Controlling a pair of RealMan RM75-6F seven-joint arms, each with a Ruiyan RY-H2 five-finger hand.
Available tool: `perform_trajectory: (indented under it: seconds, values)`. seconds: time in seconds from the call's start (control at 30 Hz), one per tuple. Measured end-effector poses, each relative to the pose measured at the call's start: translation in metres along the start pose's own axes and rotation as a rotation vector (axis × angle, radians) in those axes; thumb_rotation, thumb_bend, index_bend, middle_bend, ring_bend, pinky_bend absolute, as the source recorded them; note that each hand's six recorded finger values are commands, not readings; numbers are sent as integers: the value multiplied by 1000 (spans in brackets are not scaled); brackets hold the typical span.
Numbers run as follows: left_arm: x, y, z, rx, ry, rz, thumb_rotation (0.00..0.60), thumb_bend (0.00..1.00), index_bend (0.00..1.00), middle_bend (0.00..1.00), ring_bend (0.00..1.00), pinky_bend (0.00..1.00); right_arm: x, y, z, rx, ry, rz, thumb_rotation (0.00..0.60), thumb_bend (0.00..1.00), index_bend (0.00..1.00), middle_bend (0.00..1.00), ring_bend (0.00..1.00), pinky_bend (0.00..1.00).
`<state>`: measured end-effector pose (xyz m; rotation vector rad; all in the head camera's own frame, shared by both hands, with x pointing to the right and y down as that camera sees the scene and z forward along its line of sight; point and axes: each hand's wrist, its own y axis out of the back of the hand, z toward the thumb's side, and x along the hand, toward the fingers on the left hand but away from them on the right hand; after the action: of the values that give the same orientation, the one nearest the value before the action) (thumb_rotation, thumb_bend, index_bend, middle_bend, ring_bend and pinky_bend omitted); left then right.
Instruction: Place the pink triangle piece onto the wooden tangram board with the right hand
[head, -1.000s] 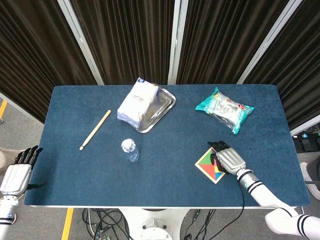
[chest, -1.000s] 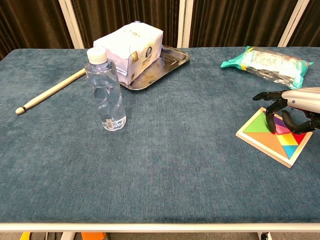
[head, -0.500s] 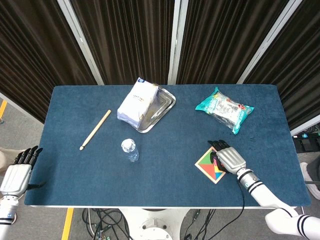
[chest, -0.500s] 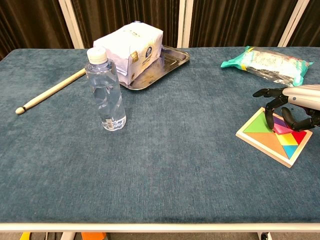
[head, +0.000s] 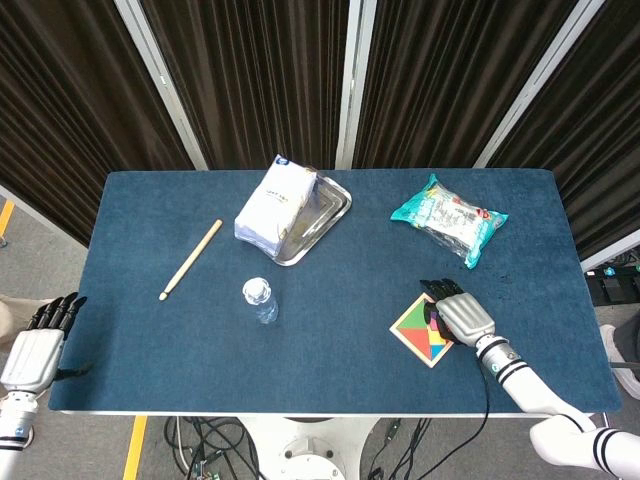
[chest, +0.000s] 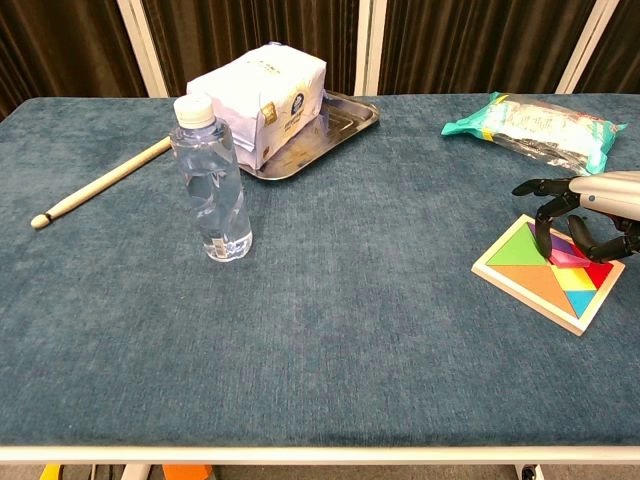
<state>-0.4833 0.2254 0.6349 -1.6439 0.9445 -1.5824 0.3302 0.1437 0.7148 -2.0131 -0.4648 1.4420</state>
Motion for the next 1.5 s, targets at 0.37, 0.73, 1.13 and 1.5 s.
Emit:
perform_trajectory:
  seconds: [0.37, 0.73, 1.13, 1.5]
  values:
    - [1, 1, 2, 1, -4, 2, 600, 0, 45, 0, 0, 104, 7, 14, 3, -18, 25, -58, 588, 867, 460, 45, 0, 0]
    - [2, 1, 5, 6, -11, 3, 600, 0, 45, 0, 0, 104, 33, 20, -20, -2, -27, -69, 587, 867, 610, 51, 0, 0]
    - [2, 0, 4, 5, -6, -2, 600, 0, 45, 0, 0, 104, 45, -2, -36, -47, -87, -33, 582, 861, 632, 48, 0, 0]
    - [1, 1, 3, 5, -5, 0, 600, 0, 45, 0, 0, 104, 39, -8, -33, -43, -81, -17, 578, 858, 601, 43, 0, 0]
